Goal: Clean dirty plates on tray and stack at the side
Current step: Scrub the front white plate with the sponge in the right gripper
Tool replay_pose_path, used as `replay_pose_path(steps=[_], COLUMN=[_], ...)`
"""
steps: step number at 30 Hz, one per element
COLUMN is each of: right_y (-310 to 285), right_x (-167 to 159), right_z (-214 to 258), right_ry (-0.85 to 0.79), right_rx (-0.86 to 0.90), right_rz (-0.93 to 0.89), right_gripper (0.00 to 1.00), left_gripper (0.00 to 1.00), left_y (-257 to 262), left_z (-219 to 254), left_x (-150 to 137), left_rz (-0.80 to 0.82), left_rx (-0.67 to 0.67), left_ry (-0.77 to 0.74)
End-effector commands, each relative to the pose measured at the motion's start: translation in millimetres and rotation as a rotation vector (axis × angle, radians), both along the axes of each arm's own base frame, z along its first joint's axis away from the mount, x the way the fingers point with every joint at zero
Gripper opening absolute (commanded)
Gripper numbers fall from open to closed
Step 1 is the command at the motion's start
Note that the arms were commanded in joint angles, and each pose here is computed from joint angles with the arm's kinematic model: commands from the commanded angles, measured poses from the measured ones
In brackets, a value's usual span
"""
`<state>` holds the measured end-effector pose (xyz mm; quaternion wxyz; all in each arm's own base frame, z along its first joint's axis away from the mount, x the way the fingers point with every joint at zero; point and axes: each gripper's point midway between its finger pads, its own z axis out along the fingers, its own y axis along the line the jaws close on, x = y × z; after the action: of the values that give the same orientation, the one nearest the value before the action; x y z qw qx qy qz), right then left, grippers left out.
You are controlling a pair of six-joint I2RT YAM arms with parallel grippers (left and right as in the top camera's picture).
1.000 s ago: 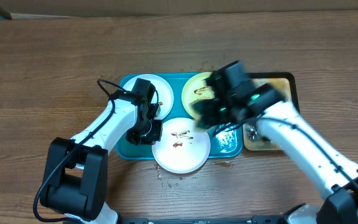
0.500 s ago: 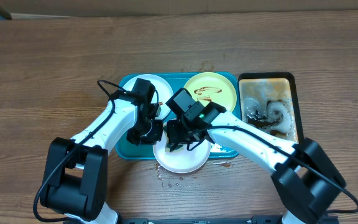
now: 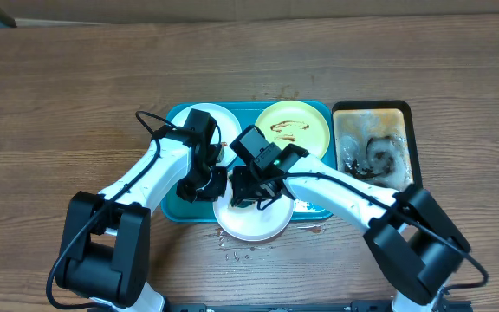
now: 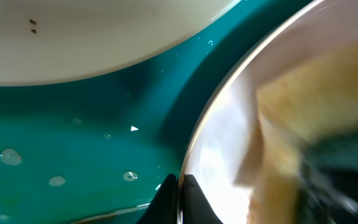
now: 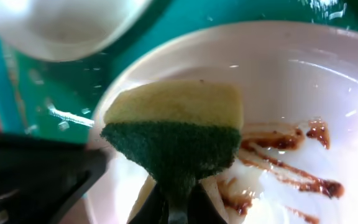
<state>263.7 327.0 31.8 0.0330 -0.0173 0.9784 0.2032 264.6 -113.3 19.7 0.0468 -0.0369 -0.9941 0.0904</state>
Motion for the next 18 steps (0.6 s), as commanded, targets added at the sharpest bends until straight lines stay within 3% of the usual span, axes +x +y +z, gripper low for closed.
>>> replay_pose_path(steps=[1, 6, 18], right_y=[-4, -8, -85], right_x=[-8, -3, 6], right_z=[-24, -30, -43], right_ry=[0.054, 0.023, 0.027], right_rx=[-0.029, -0.046, -0.347], right_rz=[-0.020, -0.028, -0.214], right_gripper=[0.04, 0.04, 0.04], left_gripper=[0.04, 0.04, 0.04], left_y=[-5, -5, -2], left_z=[4, 4, 2], left_x=[5, 5, -1], left_rz=[0.008, 0.008, 0.008], left_rx=[-0.016, -0.015, -0.006], left_ry=[-0.010, -0.009, 0.014])
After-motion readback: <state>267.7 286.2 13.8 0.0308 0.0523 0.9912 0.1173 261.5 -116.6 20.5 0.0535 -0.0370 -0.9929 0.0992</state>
